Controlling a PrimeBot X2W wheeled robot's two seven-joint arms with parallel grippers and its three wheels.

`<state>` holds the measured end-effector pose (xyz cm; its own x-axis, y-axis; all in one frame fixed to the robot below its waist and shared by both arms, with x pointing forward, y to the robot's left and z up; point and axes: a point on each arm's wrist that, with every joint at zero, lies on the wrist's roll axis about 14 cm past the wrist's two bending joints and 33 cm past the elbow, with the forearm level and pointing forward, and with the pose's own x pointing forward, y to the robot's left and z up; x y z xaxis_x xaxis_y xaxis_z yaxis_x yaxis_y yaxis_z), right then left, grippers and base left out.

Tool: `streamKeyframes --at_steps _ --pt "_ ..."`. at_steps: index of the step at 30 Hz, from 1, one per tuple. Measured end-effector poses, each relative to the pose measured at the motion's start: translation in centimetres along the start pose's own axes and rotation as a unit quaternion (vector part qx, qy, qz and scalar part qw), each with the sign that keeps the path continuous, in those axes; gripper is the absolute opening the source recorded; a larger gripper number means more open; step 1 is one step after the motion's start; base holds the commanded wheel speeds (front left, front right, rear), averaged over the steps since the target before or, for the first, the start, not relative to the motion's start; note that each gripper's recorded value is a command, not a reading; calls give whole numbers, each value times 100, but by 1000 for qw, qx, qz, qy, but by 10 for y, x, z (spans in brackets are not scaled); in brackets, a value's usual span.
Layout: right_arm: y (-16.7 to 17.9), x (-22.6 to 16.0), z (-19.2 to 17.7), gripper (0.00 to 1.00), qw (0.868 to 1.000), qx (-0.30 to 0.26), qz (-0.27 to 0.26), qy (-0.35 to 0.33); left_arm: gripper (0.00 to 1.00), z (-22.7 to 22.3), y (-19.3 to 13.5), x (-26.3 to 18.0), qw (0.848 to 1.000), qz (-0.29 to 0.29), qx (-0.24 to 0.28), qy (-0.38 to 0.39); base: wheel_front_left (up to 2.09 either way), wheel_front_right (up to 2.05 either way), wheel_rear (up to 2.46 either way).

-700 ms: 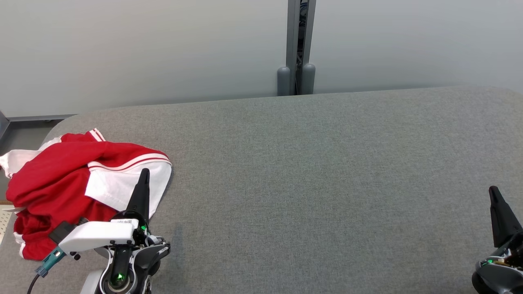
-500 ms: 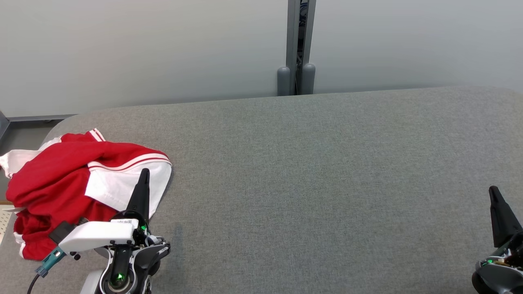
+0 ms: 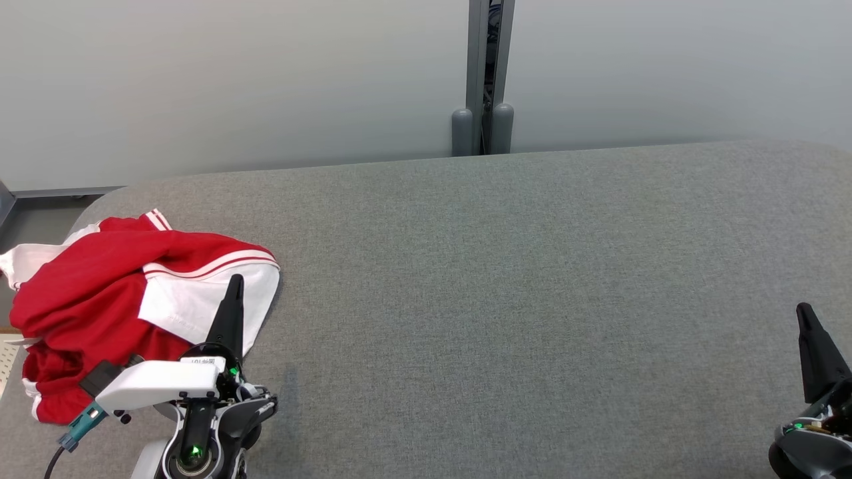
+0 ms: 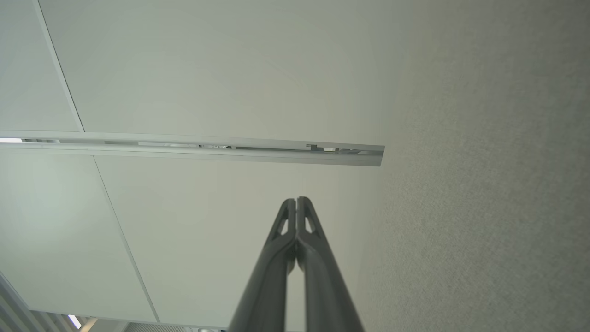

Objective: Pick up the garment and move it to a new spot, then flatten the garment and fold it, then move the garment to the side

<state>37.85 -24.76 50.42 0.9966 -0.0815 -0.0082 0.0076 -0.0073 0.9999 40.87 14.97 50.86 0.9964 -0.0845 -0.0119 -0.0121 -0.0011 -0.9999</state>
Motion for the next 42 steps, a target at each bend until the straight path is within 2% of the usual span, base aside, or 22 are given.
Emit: streamKeyframes --at_steps 2,3,10,16,21,31,38,42 --pt "0 0 0 0 1000 0 0 0 0 0 0 0 1000 0 0 0 0 0 0" --pt "0 0 0 100 1000 0 0 0 100 0 0 0 1000 0 0 0 0 0 0" --pt "-30 -14 -9 100 999 15 -44 3 100 -3 36 -18 999 51 -5 -1 0 0 0" --pt "-28 -12 -20 100 999 1 -42 11 100 -4 30 -19 999 40 3 -5 0 0 0" --pt "-28 -10 -32 100 998 -27 -43 25 100 -3 25 -20 999 33 40 -8 0 0 0" --pt "-23 -5 -50 100 989 -134 -36 49 100 4 12 -23 990 11 139 -19 0 0 0" --pt "-14 -2 -68 100 972 -224 -15 68 100 2 3 -24 974 2 224 -21 0 0 0" --pt "-7 -1 -78 100 957 -281 3 79 100 1 4 -27 961 7 276 -22 0 0 0"
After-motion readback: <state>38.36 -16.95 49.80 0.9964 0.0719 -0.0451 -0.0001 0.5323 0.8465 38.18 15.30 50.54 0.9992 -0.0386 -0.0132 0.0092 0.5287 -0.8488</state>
